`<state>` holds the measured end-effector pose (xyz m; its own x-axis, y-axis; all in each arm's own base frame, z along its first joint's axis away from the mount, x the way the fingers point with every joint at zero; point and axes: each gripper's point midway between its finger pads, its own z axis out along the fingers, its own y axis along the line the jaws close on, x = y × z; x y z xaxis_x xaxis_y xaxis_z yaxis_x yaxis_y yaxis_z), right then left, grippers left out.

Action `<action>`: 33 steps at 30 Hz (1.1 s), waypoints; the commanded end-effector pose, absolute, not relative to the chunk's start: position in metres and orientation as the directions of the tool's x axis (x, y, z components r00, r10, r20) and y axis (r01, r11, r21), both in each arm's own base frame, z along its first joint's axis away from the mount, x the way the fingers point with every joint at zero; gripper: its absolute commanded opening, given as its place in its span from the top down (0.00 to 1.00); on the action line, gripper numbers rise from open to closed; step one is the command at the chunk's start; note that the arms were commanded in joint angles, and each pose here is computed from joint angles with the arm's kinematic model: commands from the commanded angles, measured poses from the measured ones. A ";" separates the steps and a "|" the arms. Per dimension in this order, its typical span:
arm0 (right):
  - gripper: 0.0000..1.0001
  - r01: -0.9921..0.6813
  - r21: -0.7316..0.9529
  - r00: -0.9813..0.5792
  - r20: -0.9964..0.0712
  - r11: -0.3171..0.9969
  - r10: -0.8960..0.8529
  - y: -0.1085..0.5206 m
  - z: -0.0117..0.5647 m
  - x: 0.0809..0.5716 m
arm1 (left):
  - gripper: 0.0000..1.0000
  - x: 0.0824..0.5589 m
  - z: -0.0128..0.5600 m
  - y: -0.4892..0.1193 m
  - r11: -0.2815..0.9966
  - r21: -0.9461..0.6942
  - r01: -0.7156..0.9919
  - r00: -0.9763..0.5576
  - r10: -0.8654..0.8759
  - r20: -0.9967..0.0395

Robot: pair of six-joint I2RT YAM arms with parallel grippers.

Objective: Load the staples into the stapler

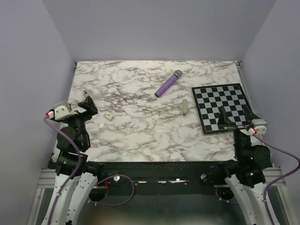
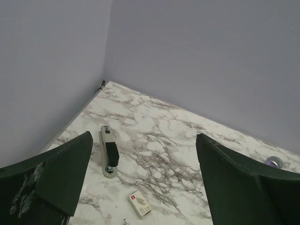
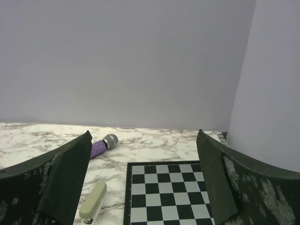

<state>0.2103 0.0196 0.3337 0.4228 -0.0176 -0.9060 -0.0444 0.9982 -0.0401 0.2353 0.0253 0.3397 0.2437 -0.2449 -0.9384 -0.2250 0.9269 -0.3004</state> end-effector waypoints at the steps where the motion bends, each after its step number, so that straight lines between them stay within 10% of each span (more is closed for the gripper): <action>1: 0.00 -0.001 -0.036 0.446 -0.894 0.999 -0.032 0.010 0.344 0.202 | 0.01 0.240 0.334 0.014 0.936 -0.306 -0.172 0.211 -0.268 -0.940; 17: 0.00 -0.029 -0.042 0.464 -0.886 0.999 -0.024 0.016 0.346 0.203 | 0.01 0.271 0.303 -0.011 0.956 -0.270 -0.119 0.041 -0.267 -0.963; 33: 0.00 -0.067 -0.012 0.520 -0.854 0.998 0.025 0.018 0.352 0.190 | 0.01 0.312 0.154 -0.035 0.936 -0.153 -0.318 -0.584 -0.320 -0.746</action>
